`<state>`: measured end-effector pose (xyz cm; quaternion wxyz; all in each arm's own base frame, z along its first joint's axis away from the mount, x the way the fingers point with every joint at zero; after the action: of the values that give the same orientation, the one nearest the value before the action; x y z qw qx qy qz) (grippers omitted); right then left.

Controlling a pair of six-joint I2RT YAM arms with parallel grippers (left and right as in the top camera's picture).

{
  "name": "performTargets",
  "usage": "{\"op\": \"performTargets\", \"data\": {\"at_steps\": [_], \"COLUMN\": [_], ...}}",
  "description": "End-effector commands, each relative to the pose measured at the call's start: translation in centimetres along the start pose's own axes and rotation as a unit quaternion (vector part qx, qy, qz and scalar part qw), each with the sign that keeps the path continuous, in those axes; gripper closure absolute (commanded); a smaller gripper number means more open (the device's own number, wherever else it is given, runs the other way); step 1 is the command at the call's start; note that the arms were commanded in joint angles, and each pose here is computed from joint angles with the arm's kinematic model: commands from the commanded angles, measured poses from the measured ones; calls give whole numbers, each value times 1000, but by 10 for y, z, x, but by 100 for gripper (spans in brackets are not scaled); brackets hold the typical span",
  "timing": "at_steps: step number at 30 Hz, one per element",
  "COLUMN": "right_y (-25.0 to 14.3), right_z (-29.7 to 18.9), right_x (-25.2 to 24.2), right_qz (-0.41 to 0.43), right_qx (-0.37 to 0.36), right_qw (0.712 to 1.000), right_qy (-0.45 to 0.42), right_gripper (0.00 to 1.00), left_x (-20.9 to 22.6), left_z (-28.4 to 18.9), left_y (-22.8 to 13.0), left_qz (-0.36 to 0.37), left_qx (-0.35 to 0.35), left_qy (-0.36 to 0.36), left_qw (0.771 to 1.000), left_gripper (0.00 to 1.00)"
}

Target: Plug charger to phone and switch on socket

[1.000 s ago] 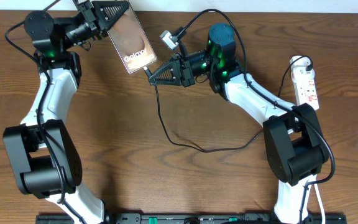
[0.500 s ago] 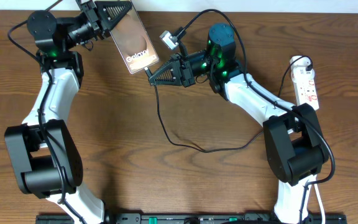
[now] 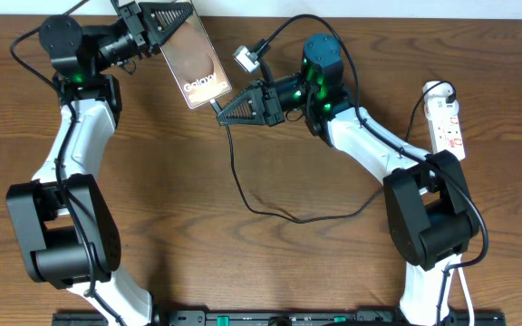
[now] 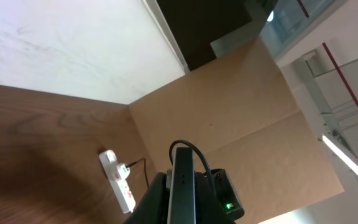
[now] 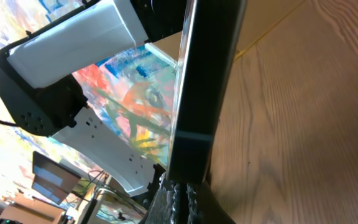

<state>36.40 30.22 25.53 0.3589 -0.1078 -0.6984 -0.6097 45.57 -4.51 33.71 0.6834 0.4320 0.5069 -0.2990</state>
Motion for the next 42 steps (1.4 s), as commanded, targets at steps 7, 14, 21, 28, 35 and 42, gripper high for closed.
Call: {"op": "performTargets", "data": {"at_steps": [7,14,21,28,35,42], "right_y": [16,21,24,26,29,30], "right_z": [-4,-3,-4,3,1,-2], "right_x": [-11,-16,-19,-20,-23,-25], "right_qz": [-4,-8,-8,-9,-7,-7], "right_qx": [-53,-74,-87,-97,-109,-114], "right_qw": [997,994,991,989,987,985], "right_qy": [-60,-84,-99,-109,-122,-128], "right_gripper": [99,99,99,98,99,98], "left_x": [-17,-17,-16,-16,-16,-16], "left_z": [4,4,4,4,4,2], "left_y": [-11,-12,-14,-14,-14,-23], "left_qz": [39,39,38,42,47,47], "left_qx": [43,50,55,55,55,95], "left_qy": [-8,-8,-7,-8,-8,-7], "left_qw": [998,998,998,998,997,994], "left_gripper": [92,93,93,93,93,93]}}
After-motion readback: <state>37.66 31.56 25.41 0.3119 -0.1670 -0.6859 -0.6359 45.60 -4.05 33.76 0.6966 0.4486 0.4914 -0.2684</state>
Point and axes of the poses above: each gripper's point midway between its finger pads, its own z axis out along the fingers, its own x axis along the line the jaws close on, y = z × x, the point moved 6 cm from there along -z, back along the fingers, and after that the axes turned 11 degrees about -z, right-handed, at the moved point
